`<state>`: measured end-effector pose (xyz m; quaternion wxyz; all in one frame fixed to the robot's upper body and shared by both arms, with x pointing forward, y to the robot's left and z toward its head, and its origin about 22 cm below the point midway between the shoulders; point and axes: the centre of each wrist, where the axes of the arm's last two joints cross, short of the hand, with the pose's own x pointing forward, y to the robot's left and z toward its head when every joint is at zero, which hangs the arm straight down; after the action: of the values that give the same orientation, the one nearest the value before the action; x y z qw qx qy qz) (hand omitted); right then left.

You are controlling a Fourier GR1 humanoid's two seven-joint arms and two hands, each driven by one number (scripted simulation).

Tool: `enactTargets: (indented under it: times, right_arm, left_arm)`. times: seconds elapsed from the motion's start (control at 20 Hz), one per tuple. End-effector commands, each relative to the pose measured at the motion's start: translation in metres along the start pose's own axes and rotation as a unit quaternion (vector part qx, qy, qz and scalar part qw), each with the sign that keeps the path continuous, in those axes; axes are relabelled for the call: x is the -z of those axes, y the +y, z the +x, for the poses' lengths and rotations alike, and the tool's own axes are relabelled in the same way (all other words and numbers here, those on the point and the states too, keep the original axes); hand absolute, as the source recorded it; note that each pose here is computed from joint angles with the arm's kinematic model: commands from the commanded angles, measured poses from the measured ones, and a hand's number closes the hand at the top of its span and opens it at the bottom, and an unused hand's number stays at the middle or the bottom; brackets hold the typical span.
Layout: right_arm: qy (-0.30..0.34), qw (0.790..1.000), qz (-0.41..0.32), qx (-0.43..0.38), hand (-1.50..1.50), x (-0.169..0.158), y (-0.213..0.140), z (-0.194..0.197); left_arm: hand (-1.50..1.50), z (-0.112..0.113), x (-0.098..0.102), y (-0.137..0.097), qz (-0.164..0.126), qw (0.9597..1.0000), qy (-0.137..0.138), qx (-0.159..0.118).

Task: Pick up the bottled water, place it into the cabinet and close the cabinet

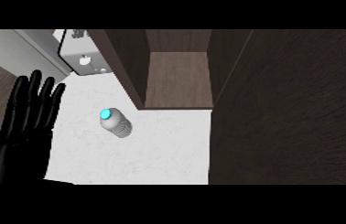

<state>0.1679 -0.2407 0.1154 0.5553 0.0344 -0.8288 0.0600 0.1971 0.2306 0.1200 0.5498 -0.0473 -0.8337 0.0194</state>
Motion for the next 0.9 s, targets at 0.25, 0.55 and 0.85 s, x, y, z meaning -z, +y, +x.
enactTargets:
  times: [0.25, 0.55, 0.85]
  right_arm:
    - [0.034, 0.998, 0.029, 0.045, -1.5, -0.056, -0.004, 0.052]
    - [0.023, 0.999, 0.025, 0.04, -1.5, -0.063, -0.001, 0.06]
    - [0.031, 0.998, 0.028, 0.04, -1.5, -0.074, 0.006, 0.067]
  left_arm:
    - [-1.5, 0.038, -0.046, -0.01, 0.022, 0.9968, 0.048, -0.06]
    - [-1.5, 0.05, -0.07, -0.005, 0.01, 0.9967, 0.049, -0.064]
    - [-1.5, 0.034, -0.073, 0.007, 0.024, 0.996, 0.062, -0.06]
